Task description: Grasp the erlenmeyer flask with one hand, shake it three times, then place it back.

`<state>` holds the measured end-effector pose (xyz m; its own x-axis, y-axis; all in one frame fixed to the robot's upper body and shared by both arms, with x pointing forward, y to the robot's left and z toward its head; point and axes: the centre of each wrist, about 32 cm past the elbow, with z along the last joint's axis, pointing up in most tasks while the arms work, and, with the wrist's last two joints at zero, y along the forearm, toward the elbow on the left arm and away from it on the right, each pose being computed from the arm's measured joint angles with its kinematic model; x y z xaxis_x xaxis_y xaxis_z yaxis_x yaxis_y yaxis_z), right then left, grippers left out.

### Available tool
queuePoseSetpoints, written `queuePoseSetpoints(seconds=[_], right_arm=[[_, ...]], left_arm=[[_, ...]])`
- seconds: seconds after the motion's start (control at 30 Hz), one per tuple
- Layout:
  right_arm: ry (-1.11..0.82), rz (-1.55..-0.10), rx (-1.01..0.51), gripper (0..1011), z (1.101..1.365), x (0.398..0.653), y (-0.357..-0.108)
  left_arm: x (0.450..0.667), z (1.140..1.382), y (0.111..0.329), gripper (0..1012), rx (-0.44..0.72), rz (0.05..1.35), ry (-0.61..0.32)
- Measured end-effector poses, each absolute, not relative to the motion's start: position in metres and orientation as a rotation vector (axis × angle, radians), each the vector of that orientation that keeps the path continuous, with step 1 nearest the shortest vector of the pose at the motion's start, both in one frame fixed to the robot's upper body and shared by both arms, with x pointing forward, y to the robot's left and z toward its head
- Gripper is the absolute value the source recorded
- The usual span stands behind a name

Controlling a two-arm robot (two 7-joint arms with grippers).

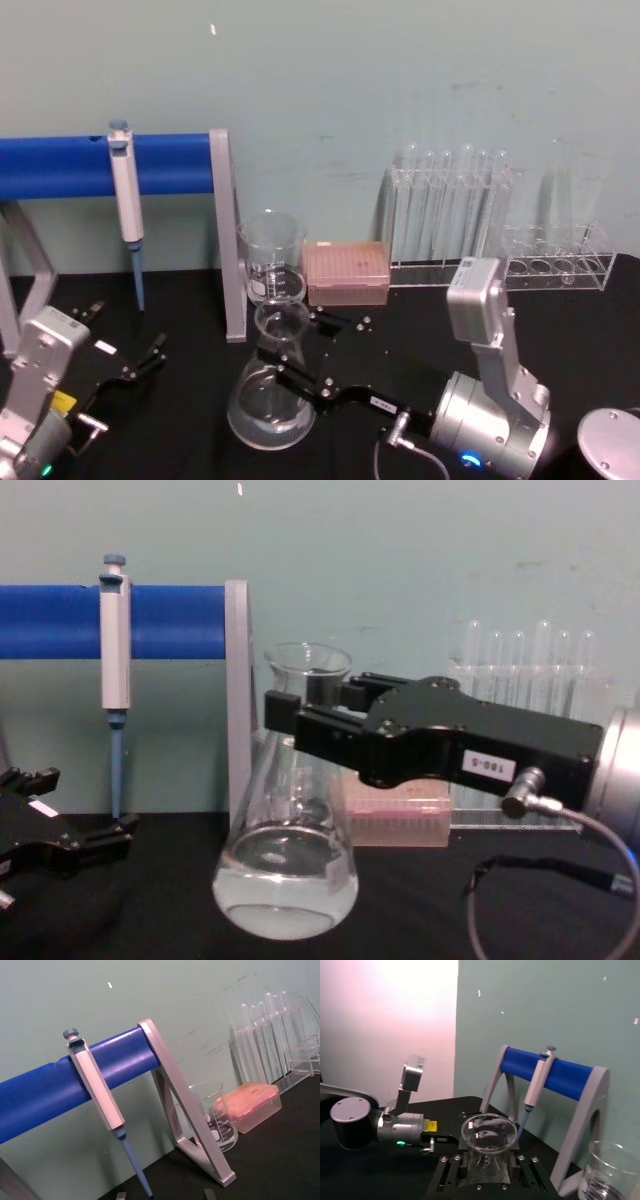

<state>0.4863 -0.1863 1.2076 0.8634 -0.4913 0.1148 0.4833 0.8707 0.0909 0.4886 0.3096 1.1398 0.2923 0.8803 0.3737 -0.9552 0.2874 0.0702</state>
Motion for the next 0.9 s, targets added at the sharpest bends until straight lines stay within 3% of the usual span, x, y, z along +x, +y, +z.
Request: queuePoseSetpoints(seconds=[0.57, 0.9], right_arm=[[-0.133, -0.498, 0.057, 449, 1.208, 0.488, -0.181], [-0.145, -0.593, 0.061, 449, 1.209, 0.487, -0.200]], left_arm=[[0.489, 1.140, 0.310, 1001, 0.305, 1.248, -0.285], [0.489, 1.140, 0.310, 1001, 0.304, 1.248, -0.285]])
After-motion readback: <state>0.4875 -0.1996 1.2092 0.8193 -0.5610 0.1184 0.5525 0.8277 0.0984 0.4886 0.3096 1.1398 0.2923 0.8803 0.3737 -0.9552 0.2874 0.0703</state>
